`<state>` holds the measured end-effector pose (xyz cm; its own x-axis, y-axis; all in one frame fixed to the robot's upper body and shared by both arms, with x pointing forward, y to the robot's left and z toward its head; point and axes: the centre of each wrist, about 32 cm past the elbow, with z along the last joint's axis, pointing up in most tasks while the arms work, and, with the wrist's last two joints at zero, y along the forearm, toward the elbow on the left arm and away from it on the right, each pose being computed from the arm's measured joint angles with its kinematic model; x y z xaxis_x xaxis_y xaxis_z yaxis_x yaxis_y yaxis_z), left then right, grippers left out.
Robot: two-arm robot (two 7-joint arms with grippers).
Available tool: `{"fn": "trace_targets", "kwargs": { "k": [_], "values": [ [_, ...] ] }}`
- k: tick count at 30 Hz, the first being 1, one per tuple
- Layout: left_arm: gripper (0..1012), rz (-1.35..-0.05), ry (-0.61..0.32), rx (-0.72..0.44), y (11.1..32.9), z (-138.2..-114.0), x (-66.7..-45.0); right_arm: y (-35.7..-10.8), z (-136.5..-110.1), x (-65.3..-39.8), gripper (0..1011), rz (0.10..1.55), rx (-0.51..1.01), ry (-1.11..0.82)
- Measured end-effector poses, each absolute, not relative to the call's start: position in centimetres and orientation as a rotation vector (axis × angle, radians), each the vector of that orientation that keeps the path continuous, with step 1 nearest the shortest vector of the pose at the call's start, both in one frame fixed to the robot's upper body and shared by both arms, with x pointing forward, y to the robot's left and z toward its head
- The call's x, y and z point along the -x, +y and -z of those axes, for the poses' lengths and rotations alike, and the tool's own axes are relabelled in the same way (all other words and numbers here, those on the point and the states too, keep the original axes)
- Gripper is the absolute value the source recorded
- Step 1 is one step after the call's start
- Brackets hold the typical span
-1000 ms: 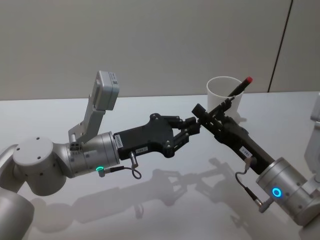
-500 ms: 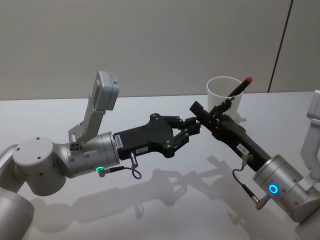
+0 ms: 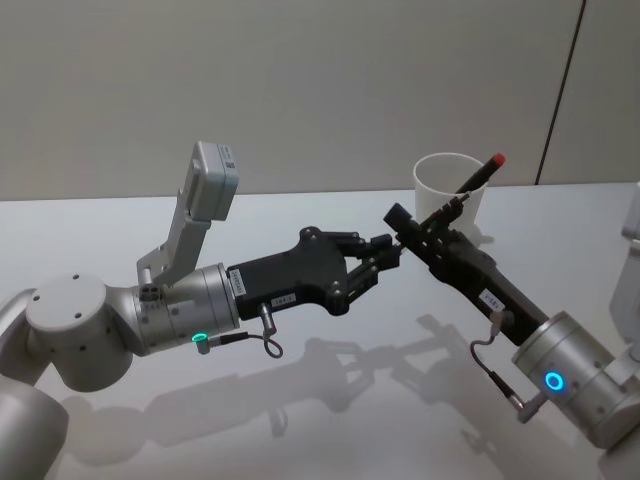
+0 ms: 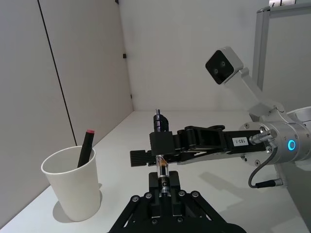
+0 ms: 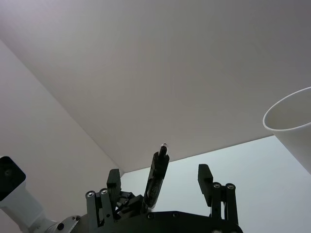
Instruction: Place the pen into the pen holder.
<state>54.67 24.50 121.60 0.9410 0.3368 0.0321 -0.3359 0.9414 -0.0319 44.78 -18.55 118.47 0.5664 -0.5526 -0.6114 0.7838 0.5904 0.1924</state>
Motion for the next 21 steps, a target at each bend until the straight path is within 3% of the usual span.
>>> {"fn": "trace_targets", "kwargs": {
  "k": [21],
  "values": [
    [121, -0.343, -0.037, 0.026, 24.50, -121.61, -54.67, -19.28, -118.59, -43.89, 1001, 0.828, -0.495, 0.531]
  ]
}}
